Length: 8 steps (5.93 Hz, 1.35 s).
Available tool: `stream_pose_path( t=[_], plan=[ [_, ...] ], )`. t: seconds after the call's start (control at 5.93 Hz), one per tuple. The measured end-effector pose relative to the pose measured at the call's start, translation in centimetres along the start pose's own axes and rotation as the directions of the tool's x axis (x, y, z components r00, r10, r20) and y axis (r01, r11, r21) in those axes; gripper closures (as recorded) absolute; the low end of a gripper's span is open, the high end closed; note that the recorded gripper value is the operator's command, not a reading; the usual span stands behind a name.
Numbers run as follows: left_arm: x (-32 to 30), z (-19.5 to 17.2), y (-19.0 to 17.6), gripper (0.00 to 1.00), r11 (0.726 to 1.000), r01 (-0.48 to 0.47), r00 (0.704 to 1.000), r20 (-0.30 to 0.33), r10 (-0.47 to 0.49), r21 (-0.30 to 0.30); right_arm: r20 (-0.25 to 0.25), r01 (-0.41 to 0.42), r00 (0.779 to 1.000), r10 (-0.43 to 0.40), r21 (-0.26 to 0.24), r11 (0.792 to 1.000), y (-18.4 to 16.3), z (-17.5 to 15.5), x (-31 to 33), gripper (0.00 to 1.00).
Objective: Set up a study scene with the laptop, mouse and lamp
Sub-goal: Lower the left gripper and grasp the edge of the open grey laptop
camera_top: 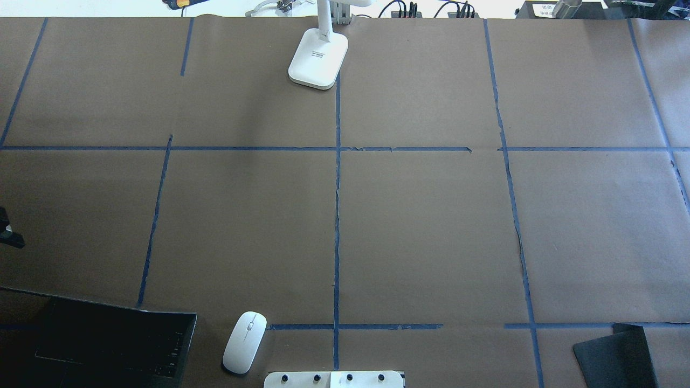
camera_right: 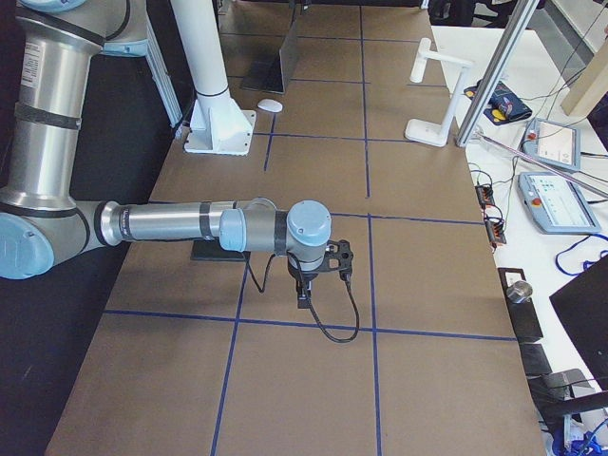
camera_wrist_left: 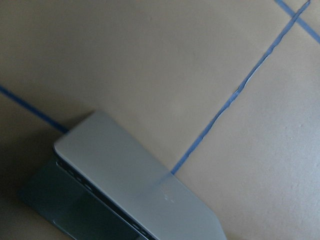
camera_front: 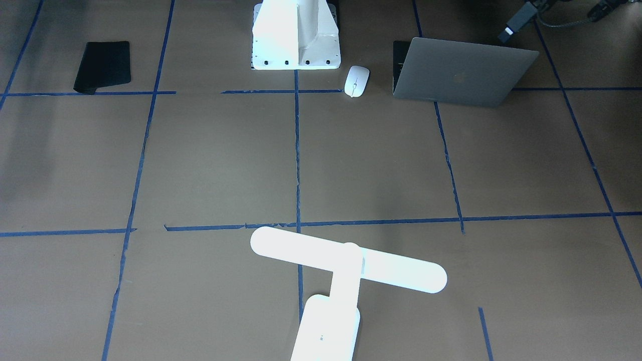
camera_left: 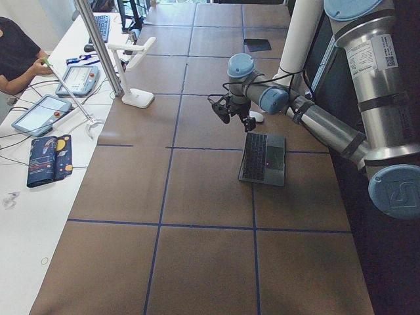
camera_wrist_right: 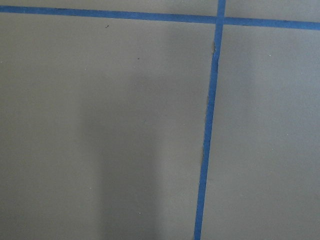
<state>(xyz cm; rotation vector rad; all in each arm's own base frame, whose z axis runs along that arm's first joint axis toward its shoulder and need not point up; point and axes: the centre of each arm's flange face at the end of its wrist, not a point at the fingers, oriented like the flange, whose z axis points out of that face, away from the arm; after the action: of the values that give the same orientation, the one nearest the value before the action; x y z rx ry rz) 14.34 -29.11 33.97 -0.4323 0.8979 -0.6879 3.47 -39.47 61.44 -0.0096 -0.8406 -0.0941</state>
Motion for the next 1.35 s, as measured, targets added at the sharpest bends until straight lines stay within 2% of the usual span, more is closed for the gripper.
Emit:
stream_pose_path(
  t=[0.17, 0.34, 0.67, 1.01, 1.18, 1.35],
  plan=[
    [0.1, 0.2, 1.4, 0.01, 0.994, 0.110, 0.994, -0.016, -0.110, 0.006, 0.001, 0.001, 1.000, -0.001, 0.000, 1.000, -0.1, 0.0, 0.0, 0.00],
    [-0.2, 0.7, 2.3, 0.01, 0.987, 0.162, 0.987, -0.012, -0.162, 0.003, 0.000, 0.004, 1.000, -0.004, 0.003, 1.000, -0.2, -0.1, -0.1, 0.00],
    [-0.6, 4.1, 3.8, 0.01, 0.978, 0.196, 0.979, 0.037, -0.199, 0.067, 0.000, 0.015, 1.000, -0.016, 0.012, 1.000, -0.3, -0.5, -0.5, 0.00],
    [-1.0, 6.8, 4.5, 0.03, 0.959, 0.251, 0.964, 0.057, -0.260, 0.133, -0.001, 0.026, 1.000, -0.026, 0.020, 0.999, -0.3, -0.9, -0.9, 0.00],
    [-0.9, 8.3, 4.3, 0.13, 0.944, 0.278, 0.956, 0.047, -0.290, 0.176, -0.001, 0.029, 1.000, -0.029, 0.025, 0.999, -0.3, -1.1, -1.2, 0.00],
    [-0.7, 9.3, 4.1, 0.48, 0.930, 0.306, 0.947, 0.033, -0.319, 0.203, -0.001, 0.030, 1.000, -0.030, 0.026, 0.999, -0.3, -1.2, -1.2, 0.00]
  ],
)
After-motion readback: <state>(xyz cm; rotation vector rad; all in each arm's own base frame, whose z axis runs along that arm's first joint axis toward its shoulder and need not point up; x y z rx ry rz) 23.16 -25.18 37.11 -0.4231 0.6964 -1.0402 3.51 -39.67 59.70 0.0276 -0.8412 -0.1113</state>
